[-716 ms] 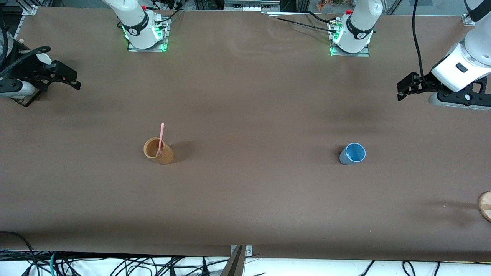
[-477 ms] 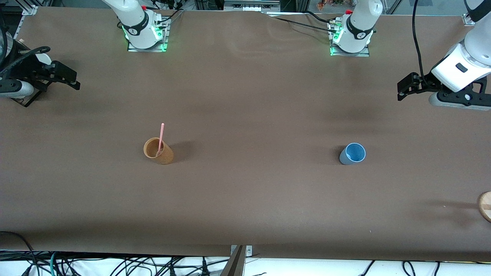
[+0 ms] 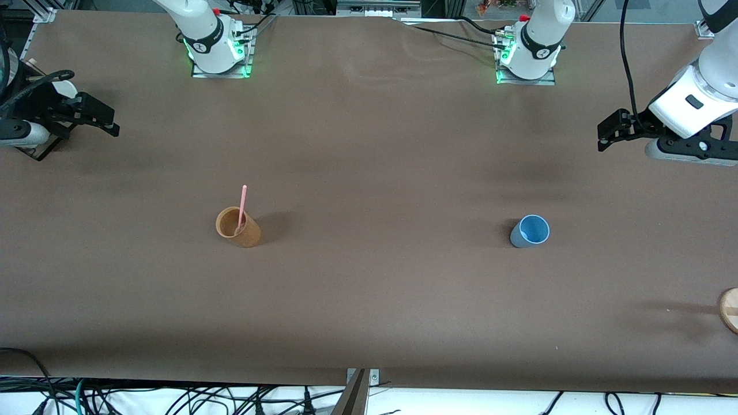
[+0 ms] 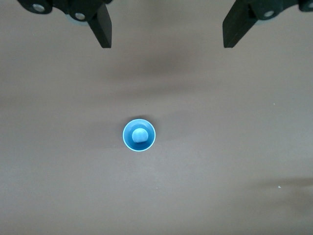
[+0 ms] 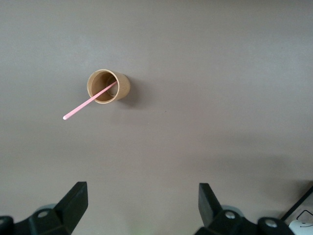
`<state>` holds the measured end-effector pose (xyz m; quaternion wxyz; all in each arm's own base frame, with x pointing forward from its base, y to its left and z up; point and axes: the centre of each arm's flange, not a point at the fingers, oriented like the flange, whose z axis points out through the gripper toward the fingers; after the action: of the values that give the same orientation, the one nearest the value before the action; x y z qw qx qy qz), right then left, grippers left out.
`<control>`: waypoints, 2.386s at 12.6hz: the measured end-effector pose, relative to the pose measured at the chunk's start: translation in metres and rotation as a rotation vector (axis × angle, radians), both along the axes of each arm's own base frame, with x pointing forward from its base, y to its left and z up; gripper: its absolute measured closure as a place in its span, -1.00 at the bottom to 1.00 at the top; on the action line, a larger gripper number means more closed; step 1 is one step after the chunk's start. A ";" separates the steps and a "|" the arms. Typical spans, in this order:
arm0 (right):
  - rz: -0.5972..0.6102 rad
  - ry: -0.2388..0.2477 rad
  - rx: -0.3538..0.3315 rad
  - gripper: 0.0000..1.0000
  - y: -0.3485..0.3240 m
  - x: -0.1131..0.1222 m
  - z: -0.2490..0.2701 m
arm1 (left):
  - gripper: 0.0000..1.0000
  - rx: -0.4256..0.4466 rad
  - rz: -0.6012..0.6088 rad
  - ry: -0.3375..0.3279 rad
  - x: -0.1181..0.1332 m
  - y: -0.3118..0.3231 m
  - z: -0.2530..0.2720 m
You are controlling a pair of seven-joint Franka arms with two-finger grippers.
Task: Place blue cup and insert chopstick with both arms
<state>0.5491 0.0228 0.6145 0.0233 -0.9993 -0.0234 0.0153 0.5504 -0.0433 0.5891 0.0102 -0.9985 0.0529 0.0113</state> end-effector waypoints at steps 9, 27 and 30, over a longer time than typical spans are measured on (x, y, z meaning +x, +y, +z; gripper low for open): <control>-0.006 -0.019 -0.013 -1.00 -0.005 0.003 0.001 | -1.00 0.000 0.000 0.000 0.000 0.000 0.000; -0.006 -0.021 -0.039 -1.00 -0.007 0.003 0.001 | -1.00 0.001 0.001 0.037 0.007 0.002 -0.017; -0.006 -0.023 -0.039 -1.00 -0.007 0.003 0.001 | -1.00 0.001 0.001 0.057 0.012 0.002 -0.029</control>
<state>0.5524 0.0153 0.6155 0.0038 -0.9998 -0.0204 0.0043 0.5621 -0.0409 0.5605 0.0094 -0.9978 0.0527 0.0398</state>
